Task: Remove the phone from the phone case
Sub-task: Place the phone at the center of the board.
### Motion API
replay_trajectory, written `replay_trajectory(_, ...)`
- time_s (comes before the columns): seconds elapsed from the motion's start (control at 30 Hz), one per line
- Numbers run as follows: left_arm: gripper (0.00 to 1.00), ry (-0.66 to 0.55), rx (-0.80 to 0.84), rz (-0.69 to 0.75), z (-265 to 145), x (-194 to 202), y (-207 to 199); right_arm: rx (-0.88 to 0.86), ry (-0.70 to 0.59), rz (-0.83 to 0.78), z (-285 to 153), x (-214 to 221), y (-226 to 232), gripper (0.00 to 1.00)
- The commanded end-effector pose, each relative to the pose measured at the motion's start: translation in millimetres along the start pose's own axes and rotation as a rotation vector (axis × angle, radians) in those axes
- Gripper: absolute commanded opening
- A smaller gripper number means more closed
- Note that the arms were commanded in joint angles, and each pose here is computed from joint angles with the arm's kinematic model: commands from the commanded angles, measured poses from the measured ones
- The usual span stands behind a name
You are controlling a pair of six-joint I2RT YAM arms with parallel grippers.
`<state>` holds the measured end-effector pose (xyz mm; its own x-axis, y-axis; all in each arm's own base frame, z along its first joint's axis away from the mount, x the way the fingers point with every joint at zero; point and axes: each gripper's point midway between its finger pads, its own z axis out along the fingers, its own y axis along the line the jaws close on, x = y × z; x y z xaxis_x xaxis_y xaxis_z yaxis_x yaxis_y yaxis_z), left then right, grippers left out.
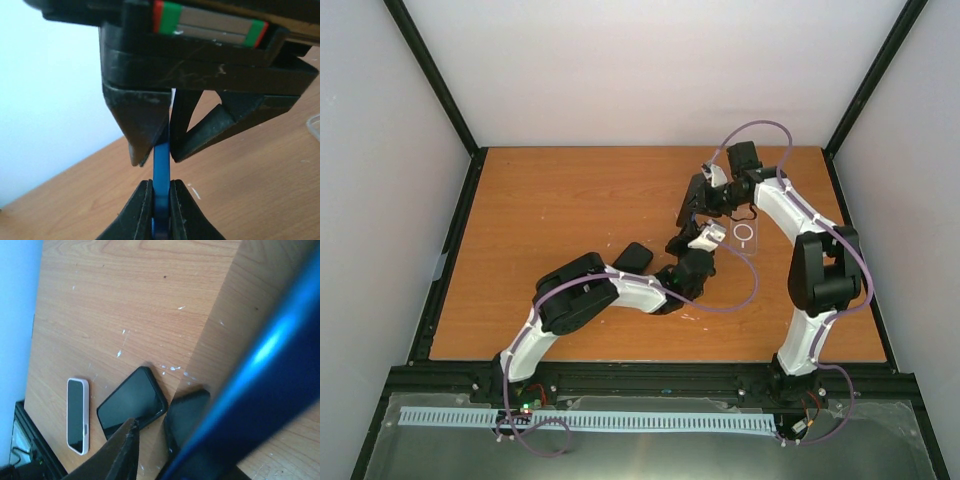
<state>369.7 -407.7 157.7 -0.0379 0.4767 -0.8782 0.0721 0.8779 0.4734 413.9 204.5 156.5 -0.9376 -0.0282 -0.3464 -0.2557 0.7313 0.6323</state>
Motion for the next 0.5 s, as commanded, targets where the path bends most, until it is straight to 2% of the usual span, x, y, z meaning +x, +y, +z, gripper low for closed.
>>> replay_trajectory(0.0, 0.00, -0.128, -0.127, -0.001, -9.6, -32.3, 27.0, -0.100, -0.078, -0.053, -18.5, -7.4, 32.7, 0.21)
replay_trajectory(0.27, 0.00, -0.173, -0.115, 0.036, -19.0, -39.9, 20.5, -0.117, -0.185, -0.134, -45.8, -13.5, 54.0, 0.06)
replay_trajectory(0.37, 0.00, -0.184, -0.120, 0.035, -19.6, -42.1, 22.2, -0.114, -0.192, -0.139, -48.0, -15.1, 55.4, 0.04)
replay_trajectory(0.4, 0.01, -0.185, -0.122, 0.034, -19.7, -42.5, 22.6, -0.113, -0.194, -0.141, -48.4, -15.1, 55.4, 0.04)
replay_trajectory(0.47, 0.13, -0.185, -0.122, 0.035, -20.5, -42.2, 23.1, -0.106, -0.202, -0.151, -50.1, -16.4, 55.8, 0.03)
